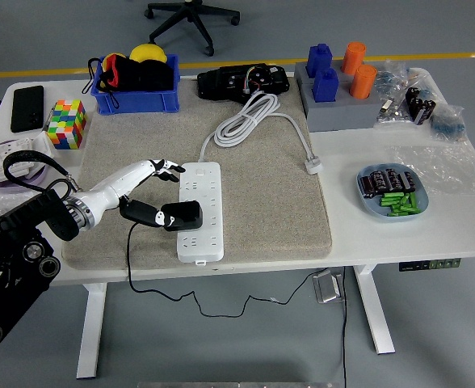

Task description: Pull the plug out,throw it away,press the button

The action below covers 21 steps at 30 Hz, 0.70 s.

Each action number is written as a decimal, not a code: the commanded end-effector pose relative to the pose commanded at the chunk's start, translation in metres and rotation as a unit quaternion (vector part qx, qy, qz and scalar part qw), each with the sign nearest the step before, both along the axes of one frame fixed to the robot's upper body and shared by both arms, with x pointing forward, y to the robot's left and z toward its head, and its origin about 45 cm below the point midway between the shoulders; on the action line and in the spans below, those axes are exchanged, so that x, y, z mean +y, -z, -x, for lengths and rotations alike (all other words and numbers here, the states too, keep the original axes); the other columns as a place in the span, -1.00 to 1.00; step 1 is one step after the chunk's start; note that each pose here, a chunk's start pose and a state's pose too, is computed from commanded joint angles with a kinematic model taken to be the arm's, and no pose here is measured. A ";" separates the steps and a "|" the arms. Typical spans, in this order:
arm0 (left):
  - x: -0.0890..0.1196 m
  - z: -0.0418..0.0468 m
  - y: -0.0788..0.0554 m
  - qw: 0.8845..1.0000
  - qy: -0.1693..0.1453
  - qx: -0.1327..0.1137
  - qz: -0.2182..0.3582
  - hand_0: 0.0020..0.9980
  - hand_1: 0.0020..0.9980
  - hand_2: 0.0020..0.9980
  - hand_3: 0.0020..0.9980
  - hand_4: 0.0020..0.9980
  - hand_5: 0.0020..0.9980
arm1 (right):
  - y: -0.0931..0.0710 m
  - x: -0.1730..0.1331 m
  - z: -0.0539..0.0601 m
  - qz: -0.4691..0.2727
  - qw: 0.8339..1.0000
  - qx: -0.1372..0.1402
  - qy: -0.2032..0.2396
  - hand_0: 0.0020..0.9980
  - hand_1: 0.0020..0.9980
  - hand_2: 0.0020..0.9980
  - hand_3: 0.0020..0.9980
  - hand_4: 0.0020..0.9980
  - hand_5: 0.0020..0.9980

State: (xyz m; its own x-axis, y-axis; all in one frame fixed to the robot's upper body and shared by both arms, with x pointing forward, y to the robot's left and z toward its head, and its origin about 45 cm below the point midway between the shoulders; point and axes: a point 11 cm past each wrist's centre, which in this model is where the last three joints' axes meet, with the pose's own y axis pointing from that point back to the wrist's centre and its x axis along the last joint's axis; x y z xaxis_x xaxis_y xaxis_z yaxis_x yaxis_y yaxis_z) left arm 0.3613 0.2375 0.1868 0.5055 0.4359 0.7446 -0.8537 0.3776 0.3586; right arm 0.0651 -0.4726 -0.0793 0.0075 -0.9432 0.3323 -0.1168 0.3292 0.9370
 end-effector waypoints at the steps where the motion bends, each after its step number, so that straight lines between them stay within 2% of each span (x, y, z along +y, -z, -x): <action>1: 0.000 -0.0002 0.002 1.000 0.000 0.001 -0.001 0.71 0.51 0.44 0.57 1.00 -0.79 | 0.000 0.000 0.000 0.000 1.000 -0.001 0.000 0.56 0.48 0.47 0.49 0.58 0.40; 5: -0.005 -0.0009 0.010 1.000 0.004 0.004 -0.008 0.71 0.51 0.44 0.57 1.00 -0.79 | 0.000 0.000 -0.001 0.000 1.000 -0.002 0.000 0.56 0.48 0.47 0.49 0.58 0.40; 6: -0.006 -0.0010 0.011 1.000 0.005 0.005 -0.011 0.64 0.39 0.30 0.46 1.00 -0.94 | 0.000 0.000 -0.001 0.000 1.000 -0.001 0.000 0.56 0.48 0.47 0.49 0.58 0.40; 11: -0.009 -0.0017 0.016 1.000 0.006 0.006 -0.014 0.64 0.39 0.30 0.46 1.00 -0.94 | 0.000 0.000 -0.002 0.000 1.000 -0.003 0.001 0.56 0.48 0.47 0.49 0.58 0.40; 12: -0.009 -0.0019 0.016 1.000 0.006 0.005 -0.014 0.60 0.25 0.17 0.37 1.00 -1.00 | 0.000 0.000 -0.002 0.000 1.000 -0.003 0.001 0.56 0.48 0.47 0.49 0.59 0.39; 17: -0.015 -0.0026 0.018 1.000 0.010 0.003 -0.014 0.60 0.25 0.17 0.37 1.00 -1.00 | 0.000 0.000 -0.001 0.000 1.000 -0.002 0.001 0.56 0.48 0.47 0.49 0.59 0.39; 18: -0.015 -0.0028 0.019 1.000 0.010 0.004 -0.013 0.39 0.01 -0.06 0.13 0.90 -1.00 | 0.000 0.000 -0.001 0.000 1.000 -0.002 0.001 0.55 0.48 0.47 0.49 0.59 0.39; 21: -0.016 -0.0038 0.020 1.000 0.009 0.001 -0.015 0.39 0.01 -0.06 0.13 0.90 -1.00 | 0.000 0.000 -0.002 0.000 1.000 -0.002 0.000 0.55 0.48 0.47 0.49 0.59 0.39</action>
State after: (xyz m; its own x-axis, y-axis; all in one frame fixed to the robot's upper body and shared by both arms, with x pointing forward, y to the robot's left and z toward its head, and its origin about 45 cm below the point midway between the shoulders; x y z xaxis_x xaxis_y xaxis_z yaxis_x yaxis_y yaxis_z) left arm 0.3650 0.2214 0.1669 0.5144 0.4050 0.7559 -0.8464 0.3814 0.3717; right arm 0.0667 -0.4724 -0.0791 0.0053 -0.9433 0.3319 -0.1201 0.3289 0.9367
